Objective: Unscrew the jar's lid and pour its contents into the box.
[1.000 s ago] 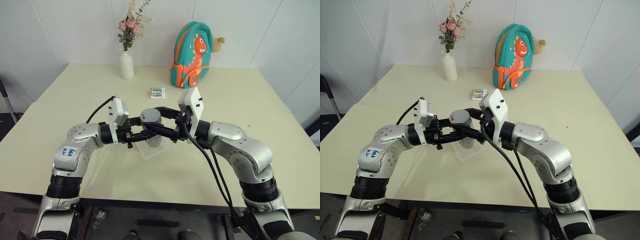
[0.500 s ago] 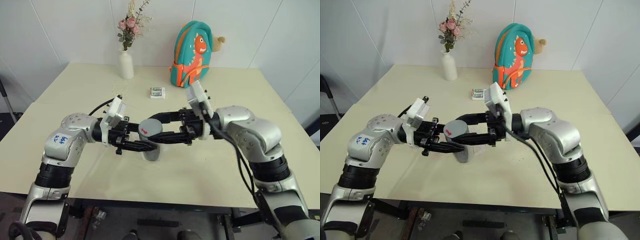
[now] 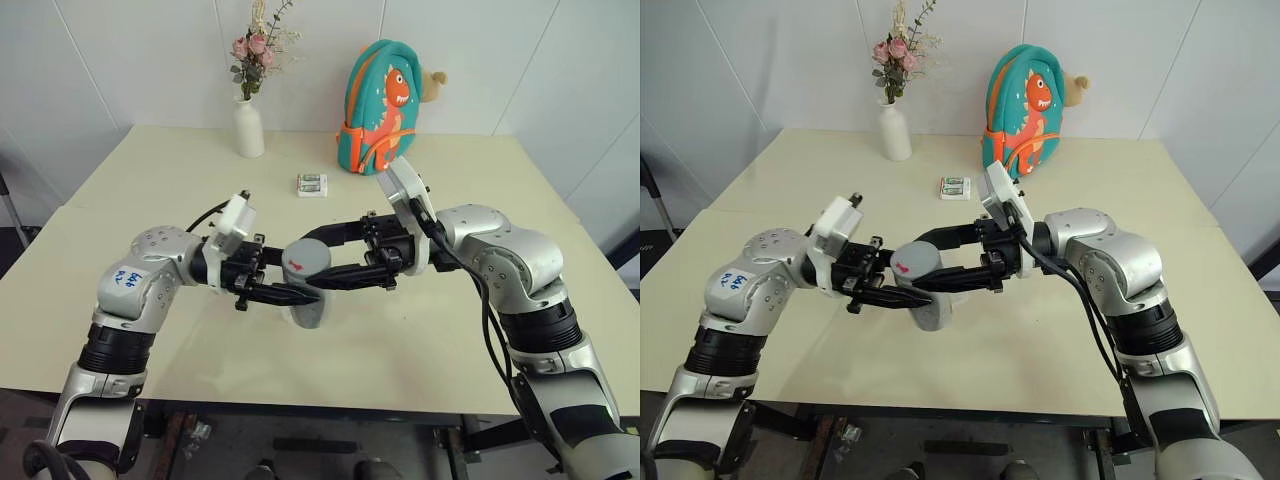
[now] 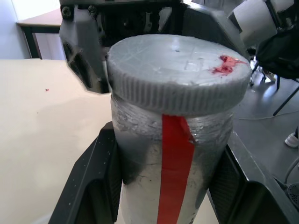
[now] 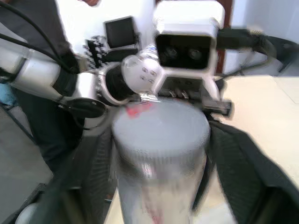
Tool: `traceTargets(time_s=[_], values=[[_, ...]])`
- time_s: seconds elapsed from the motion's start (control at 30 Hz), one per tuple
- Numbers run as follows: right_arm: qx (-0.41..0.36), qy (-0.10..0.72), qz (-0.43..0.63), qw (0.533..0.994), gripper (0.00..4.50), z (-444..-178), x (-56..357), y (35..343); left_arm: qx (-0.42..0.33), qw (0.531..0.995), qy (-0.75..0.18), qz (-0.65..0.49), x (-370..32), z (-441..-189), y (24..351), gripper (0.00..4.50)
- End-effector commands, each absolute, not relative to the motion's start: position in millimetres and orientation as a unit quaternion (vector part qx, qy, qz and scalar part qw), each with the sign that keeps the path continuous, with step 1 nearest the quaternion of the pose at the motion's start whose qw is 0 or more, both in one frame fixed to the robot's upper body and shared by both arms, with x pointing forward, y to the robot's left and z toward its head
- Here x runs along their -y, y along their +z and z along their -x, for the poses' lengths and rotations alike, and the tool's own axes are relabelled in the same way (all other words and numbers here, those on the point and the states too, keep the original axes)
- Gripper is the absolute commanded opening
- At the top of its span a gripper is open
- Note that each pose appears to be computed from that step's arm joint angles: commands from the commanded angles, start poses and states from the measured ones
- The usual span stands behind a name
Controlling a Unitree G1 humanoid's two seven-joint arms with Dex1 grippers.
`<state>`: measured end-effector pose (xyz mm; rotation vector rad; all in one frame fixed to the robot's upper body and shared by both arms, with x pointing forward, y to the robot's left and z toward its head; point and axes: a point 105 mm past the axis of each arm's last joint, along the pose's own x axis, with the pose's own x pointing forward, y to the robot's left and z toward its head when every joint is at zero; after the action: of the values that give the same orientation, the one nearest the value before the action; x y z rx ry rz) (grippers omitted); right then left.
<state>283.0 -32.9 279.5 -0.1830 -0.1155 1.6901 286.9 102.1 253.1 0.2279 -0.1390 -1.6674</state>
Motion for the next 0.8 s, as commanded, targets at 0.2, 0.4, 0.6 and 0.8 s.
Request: traceTargets(time_s=[0.2,0.4,0.6,0.8], values=[[0.109,0.707,0.088,0.693,4.47,-285.8,39.8,301.9,0.086,0.685,-0.716,-0.102,-112.4,-284.1,260.3,2.06],[0.125,0.691,0.081,0.707,4.47,-285.3,29.5,307.8,0.082,0.697,-0.705,-0.101,-111.4,-284.3,254.8,2.06],[0.118,0.713,0.058,0.689,4.47,-274.1,15.4,304.6,0.084,0.698,-0.704,-0.104,-105.5,-286.3,253.6,2.06],[0.111,0.704,0.082,0.696,4.47,-274.8,6.3,300.1,0.083,0.701,-0.701,-0.103,-105.0,-287.5,252.9,2.06]])
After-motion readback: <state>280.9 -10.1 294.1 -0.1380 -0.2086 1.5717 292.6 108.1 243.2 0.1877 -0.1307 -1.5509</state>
